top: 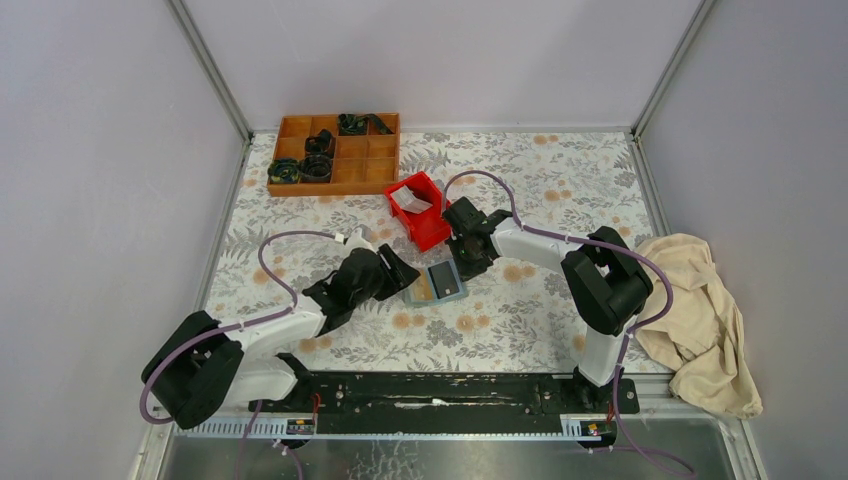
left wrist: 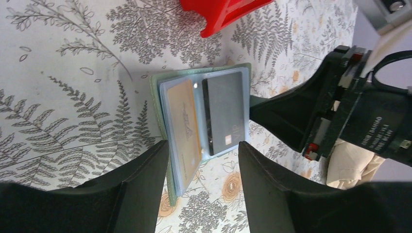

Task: Put the credit cards into the card holder
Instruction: Close the card holder at the center of the board.

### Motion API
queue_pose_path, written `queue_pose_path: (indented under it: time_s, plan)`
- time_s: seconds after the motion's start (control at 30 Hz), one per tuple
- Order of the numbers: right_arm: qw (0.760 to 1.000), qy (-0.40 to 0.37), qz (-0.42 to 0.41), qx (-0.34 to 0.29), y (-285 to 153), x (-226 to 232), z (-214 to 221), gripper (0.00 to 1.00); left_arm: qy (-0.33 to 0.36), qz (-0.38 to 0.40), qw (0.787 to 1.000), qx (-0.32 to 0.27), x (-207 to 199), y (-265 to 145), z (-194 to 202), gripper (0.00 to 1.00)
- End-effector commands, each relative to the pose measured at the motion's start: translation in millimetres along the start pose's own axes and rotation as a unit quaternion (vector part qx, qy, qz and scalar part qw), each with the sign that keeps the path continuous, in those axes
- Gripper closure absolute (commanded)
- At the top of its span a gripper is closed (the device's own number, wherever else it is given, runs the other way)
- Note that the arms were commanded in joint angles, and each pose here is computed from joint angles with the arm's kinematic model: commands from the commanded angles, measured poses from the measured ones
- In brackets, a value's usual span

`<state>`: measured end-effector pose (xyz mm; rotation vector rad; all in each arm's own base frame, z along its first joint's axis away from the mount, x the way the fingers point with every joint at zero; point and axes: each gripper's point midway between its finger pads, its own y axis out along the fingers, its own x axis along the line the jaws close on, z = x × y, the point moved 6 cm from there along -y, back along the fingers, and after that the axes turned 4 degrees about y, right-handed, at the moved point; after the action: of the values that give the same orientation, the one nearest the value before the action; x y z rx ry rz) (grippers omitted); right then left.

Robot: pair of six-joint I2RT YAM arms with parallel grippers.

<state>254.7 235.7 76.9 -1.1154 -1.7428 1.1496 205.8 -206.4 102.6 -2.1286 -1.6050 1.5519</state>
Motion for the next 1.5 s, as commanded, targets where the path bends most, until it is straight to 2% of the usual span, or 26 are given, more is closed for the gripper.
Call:
queue_pose_path:
  time_s: [0.0, 0.63, 1.47]
  plan:
    - [1.000, -0.001, -0.027, -0.001, -8, 8, -4, 0.95, 0.002, 0.064, 0.998, -0.029, -30, -2, -17, 0.38]
    - [0.999, -0.002, -0.034, -0.001, -9, 17, -7, 0.96, 0.002, 0.111, 0.993, -0.026, -56, 8, -24, 0.38]
    - [0.999, 0.004, -0.042, 0.007, -3, 26, -1, 0.96, -0.002, 0.167, 0.986, 0.027, -73, 33, -6, 0.37]
